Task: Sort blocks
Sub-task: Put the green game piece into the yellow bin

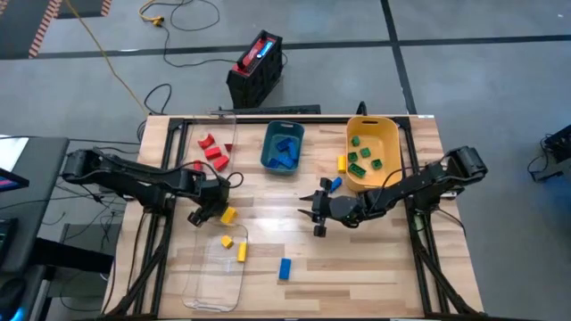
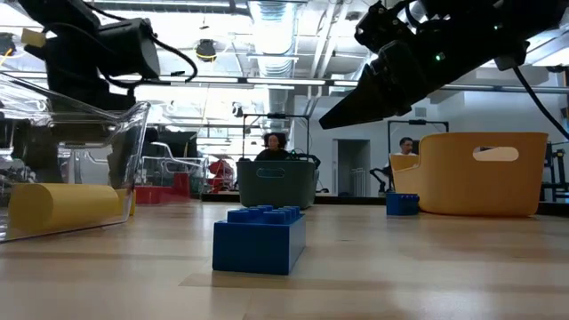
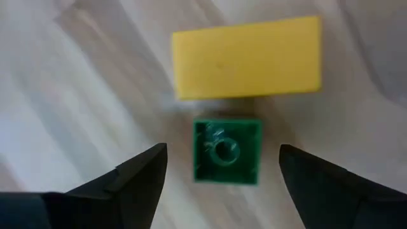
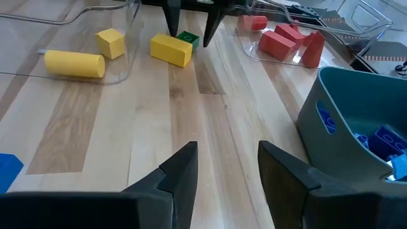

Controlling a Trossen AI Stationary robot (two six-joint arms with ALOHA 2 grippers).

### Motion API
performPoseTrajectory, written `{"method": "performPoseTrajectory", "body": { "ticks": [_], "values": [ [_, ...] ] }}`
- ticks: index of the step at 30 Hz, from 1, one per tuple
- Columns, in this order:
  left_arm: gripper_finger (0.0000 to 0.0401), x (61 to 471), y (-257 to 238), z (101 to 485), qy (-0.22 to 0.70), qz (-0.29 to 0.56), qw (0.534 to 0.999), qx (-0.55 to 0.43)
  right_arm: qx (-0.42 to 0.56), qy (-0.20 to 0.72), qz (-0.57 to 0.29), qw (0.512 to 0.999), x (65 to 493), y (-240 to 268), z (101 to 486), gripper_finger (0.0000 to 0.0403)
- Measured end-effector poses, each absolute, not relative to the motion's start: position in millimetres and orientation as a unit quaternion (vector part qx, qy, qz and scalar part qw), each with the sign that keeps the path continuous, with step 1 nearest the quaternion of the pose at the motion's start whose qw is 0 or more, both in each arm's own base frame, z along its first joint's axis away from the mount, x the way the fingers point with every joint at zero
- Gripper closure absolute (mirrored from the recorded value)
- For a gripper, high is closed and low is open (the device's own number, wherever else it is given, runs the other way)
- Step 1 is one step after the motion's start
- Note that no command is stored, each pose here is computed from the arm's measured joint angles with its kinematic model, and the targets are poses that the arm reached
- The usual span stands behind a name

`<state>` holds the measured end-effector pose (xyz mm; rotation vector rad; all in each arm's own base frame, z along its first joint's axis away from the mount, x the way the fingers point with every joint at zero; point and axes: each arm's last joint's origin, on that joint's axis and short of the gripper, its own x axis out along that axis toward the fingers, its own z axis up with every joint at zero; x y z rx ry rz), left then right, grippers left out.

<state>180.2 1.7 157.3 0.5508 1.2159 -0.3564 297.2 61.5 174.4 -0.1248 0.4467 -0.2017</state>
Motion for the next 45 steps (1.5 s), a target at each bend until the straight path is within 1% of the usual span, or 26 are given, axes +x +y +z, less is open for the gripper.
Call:
{"method": "performPoseTrajectory", "body": {
  "ticks": [4, 8, 11, 15, 17, 22, 25, 27, 33, 36, 38, 42, 45],
  "values": [
    [0.0125, 182.6, 2.1, 152.2, 0.565, -0.186, 0.765, 0.247, -0.063, 0.221, -0.098, 0.968, 296.9, 62.7, 174.5, 0.023],
    [0.0156, 185.8, 1.9, 146.7, 0.571, -0.197, 0.758, 0.246, -0.064, 0.221, -0.098, 0.968, 296.9, 62.4, 174.3, 0.023],
    [0.0188, 187.5, 1.7, 144.0, 0.576, -0.2, 0.755, 0.243, -0.064, 0.221, -0.098, 0.968, 296.9, 62.4, 174.4, 0.023],
    [0.0248, 186.8, 1.6, 145.2, 0.573, -0.2, 0.756, 0.244, -0.064, 0.221, -0.098, 0.968, 296.9, 62.5, 174.4, 0.023],
    [0.0268, 186.0, 1.8, 146.7, 0.571, -0.195, 0.759, 0.244, -0.066, 0.222, -0.097, 0.968, 296.9, 62.4, 174.3, 0.023],
    [0.0268, 185.4, 2.9, 149.5, 0.57, -0.176, 0.763, 0.25, -0.066, 0.223, -0.098, 0.968, 296.8, 62.4, 174.2, 0.023],
    [0.0268, 183.4, 4.6, 152.7, 0.584, -0.158, 0.749, 0.269, -0.066, 0.224, -0.097, 0.968, 296.7, 62.4, 174.0, 0.023],
    [0.0266, 184.1, 5.7, 158.9, 0.585, -0.145, 0.746, 0.282, -0.069, 0.224, -0.097, 0.967, 296.7, 62.4, 173.9, 0.023],
    [0.0262, 189.8, 8.8, 188.5, 0.555, -0.091, 0.76, 0.326, -0.068, 0.224, -0.097, 0.967, 296.7, 62.4, 174.0, 0.023],
    [0.0262, 195.0, 9.5, 204.6, 0.522, -0.069, 0.782, 0.335, -0.072, 0.23, -0.097, 0.966, 296.1, 62.2, 172.9, 0.023],
    [0.0262, 200.6, 9.1, 214.8, 0.487, -0.056, 0.807, 0.329, -0.099, 0.245, -0.09, 0.96, 294.7, 63.0, 170.7, 0.023],
    [0.0262, 214.7, 9.4, 231.3, 0.411, -0.013, 0.868, 0.278, -0.173, 0.254, -0.08, 0.948, 292.6, 66.5, 170.3, 0.023],
    [0.0262, 222.9, 10.1, 238.0, 0.36, 0.004, 0.905, 0.228, -0.241, 0.258, -0.054, 0.934, 291.9, 70.1, 170.5, 0.0226]
  ]
}}
